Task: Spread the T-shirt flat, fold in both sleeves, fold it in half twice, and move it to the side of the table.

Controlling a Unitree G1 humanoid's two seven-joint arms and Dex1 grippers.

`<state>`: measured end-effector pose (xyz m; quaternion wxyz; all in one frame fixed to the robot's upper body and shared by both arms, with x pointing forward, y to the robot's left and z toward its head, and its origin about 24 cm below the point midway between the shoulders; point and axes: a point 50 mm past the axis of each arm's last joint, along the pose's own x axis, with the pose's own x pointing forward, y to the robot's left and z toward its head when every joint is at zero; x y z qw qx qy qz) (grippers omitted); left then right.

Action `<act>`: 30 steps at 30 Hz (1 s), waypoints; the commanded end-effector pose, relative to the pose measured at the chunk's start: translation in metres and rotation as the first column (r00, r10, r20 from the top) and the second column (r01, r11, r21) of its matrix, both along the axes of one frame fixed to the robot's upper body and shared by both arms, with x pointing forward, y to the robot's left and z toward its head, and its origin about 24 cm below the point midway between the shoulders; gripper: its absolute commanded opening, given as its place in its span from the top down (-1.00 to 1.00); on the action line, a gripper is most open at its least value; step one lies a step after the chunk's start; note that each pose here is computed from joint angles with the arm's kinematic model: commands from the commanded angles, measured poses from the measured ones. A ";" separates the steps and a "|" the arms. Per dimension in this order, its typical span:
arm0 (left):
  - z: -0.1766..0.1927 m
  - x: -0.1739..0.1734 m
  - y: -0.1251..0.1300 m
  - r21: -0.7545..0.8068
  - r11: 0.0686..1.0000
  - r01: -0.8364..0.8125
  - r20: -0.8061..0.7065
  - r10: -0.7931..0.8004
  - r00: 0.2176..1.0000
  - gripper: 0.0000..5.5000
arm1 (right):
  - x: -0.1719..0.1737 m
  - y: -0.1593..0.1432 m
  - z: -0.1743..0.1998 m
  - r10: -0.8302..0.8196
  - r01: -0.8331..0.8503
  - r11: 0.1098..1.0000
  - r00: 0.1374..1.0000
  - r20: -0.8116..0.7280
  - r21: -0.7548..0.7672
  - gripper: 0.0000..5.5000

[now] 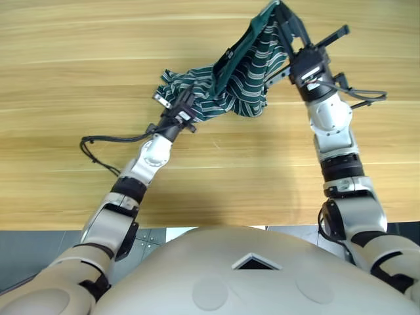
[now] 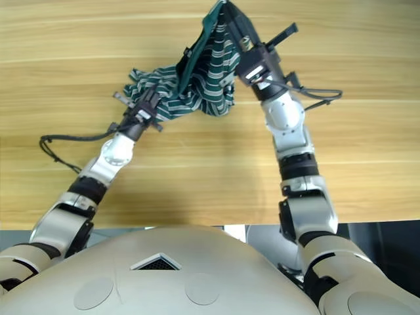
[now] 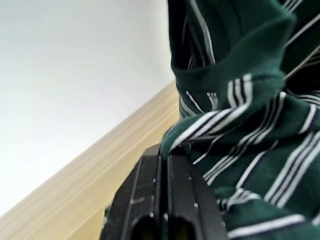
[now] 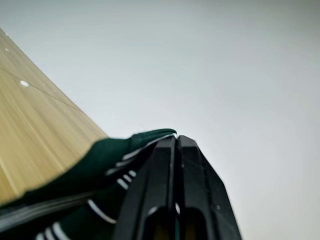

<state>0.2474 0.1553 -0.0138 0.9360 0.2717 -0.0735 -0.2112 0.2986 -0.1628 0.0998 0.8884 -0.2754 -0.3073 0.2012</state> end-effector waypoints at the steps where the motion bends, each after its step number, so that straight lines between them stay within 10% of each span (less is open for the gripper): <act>1: 0.015 -0.010 0.042 -0.061 0.998 -0.020 0.001 0.020 1.000 0.99 | 0.011 -0.047 -0.011 -0.120 0.118 0.993 0.986 -0.117 -0.022 1.00; 7: 0.084 -0.021 0.053 -0.358 0.903 0.238 0.304 -0.129 0.944 0.99 | -0.037 -0.056 -0.003 0.214 -0.211 0.976 0.975 -0.063 0.052 1.00; 12: 0.122 -0.058 0.038 -0.284 0.794 0.537 0.454 -0.381 0.805 0.99 | -0.098 -0.052 0.034 0.501 -0.520 0.844 0.852 0.150 0.135 1.00; 18: 0.156 -0.028 0.049 -0.224 0.740 0.634 0.515 -0.462 0.722 0.99 | -0.057 -0.040 0.064 0.541 -0.591 0.765 0.805 0.245 0.254 1.00; 22: 0.162 0.052 0.048 -0.322 0.781 0.535 0.446 -0.374 0.813 0.99 | 0.037 -0.015 0.074 0.242 -0.253 0.901 0.967 0.076 0.353 1.00; 24: 0.175 0.116 0.044 -0.342 0.915 0.215 0.277 -0.120 0.953 0.99 | 0.088 0.000 0.098 -0.118 0.125 0.954 0.992 -0.039 0.272 1.00; 30: 0.287 0.176 0.032 -0.176 0.891 -0.420 0.343 0.455 0.822 0.99 | 0.119 -0.002 0.189 -0.735 0.693 0.672 0.665 0.128 0.262 1.00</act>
